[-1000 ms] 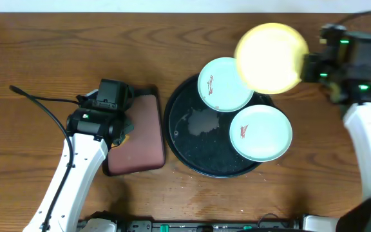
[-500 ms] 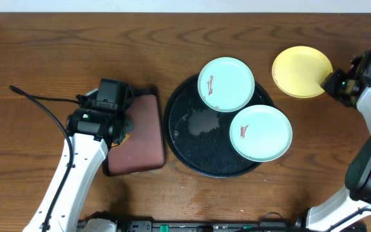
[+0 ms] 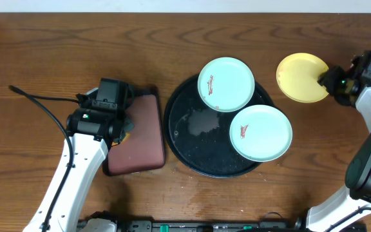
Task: Clean dirty plates on tray and stack at the side
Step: 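Carry the yellow plate right and set it on the table, then move the right gripper back and grasp the upper green plate rim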
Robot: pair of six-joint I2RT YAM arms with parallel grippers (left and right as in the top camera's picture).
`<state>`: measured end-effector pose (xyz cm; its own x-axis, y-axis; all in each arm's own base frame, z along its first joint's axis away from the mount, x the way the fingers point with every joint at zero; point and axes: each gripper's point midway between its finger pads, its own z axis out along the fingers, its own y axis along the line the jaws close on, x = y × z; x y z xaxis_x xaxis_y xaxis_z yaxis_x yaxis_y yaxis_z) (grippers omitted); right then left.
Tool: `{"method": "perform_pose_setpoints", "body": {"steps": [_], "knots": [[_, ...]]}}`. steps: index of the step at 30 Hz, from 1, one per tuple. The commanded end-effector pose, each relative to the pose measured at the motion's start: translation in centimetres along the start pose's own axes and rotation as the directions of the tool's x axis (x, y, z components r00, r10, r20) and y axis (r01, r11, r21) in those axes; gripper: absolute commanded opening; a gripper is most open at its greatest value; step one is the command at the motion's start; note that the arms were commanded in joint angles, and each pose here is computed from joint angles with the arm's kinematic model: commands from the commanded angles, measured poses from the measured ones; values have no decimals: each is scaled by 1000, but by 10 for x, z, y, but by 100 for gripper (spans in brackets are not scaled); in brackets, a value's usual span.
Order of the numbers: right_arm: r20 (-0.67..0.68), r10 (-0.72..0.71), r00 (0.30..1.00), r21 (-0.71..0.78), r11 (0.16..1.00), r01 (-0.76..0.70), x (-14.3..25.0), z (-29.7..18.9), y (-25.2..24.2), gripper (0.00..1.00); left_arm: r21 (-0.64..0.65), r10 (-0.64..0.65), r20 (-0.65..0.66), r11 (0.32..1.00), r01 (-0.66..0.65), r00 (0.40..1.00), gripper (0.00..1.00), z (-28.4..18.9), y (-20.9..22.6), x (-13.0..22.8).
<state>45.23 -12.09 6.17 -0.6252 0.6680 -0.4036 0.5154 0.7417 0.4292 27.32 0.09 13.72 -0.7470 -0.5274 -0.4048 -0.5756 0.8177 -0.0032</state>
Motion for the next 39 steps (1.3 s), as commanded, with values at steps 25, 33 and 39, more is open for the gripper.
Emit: {"method": "perform_pose_setpoints", "body": {"steps": [25,33,39], "knots": [[-91,-515,852,-33,857,514,144,24,155,51,39,-10,-25,999,11,1000,7,4,-8,3],[-95,-539,837,-26,842,539,154,40,156,45,2,4,-66,1000,-4,998,7,17,-9,8],[-117,-539,834,-23,841,541,161,57,149,40,-16,10,-85,1000,-12,996,7,24,-9,11]]}}
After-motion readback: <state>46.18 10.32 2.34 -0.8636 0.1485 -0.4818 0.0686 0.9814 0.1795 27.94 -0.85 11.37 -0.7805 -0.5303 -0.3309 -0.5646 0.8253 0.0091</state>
